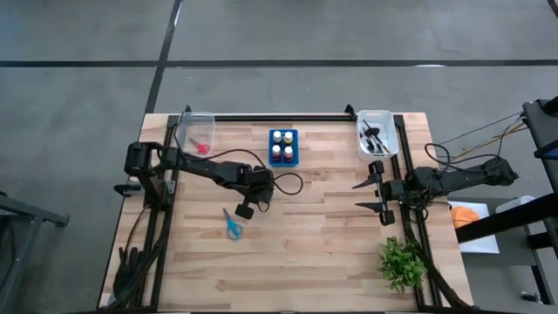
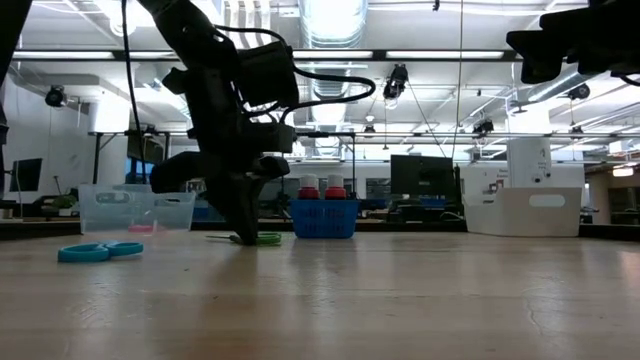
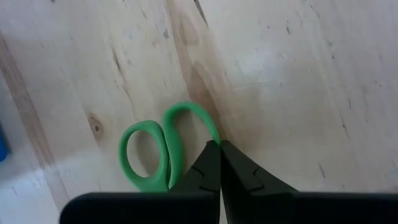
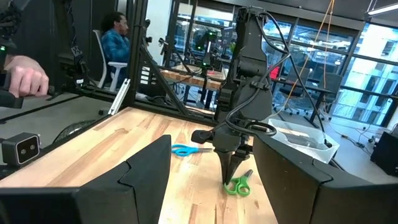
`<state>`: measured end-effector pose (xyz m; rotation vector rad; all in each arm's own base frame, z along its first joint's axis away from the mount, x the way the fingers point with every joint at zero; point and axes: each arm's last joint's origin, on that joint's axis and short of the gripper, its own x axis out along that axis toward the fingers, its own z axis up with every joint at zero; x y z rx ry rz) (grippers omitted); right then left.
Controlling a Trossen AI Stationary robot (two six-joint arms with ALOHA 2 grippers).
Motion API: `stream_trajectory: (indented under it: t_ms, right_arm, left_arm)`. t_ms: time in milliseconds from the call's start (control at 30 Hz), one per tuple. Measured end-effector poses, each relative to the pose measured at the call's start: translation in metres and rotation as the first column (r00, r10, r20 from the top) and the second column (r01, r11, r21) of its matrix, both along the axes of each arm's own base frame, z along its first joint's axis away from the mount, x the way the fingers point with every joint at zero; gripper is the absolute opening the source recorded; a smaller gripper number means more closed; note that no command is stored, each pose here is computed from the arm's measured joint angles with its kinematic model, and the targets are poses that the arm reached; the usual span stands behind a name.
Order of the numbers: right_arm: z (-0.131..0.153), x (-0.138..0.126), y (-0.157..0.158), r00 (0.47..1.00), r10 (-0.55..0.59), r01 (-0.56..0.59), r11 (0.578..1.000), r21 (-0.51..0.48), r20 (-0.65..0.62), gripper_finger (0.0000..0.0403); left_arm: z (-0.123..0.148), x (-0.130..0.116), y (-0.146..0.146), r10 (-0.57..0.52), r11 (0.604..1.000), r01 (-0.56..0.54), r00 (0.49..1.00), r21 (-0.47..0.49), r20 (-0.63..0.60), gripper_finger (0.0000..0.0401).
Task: Pick & Place Paint Supplies
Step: Put the green scissors into the transparent bin
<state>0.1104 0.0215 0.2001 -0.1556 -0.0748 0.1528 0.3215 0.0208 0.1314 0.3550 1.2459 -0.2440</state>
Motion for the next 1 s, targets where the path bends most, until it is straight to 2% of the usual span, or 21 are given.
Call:
stream_trajectory:
  t_ms: [600,1000]
  right_arm:
    - [-0.001,0.000,0.000,1.000,0.000,0.000,1.000,-0.001,-0.006,0.0226]
    - [-0.001,0.000,0.000,1.000,0.001,-0.001,1.000,0.004,-0.013,0.0226]
  left_arm:
    - [0.002,-0.004,-0.002,0.010,1.000,-0.010,0.999,-0.022,-0.032,0.0000]
    - [-0.010,-0.014,-0.003,0.008,1.000,-0.010,0.999,-0.030,-0.045,0.0056]
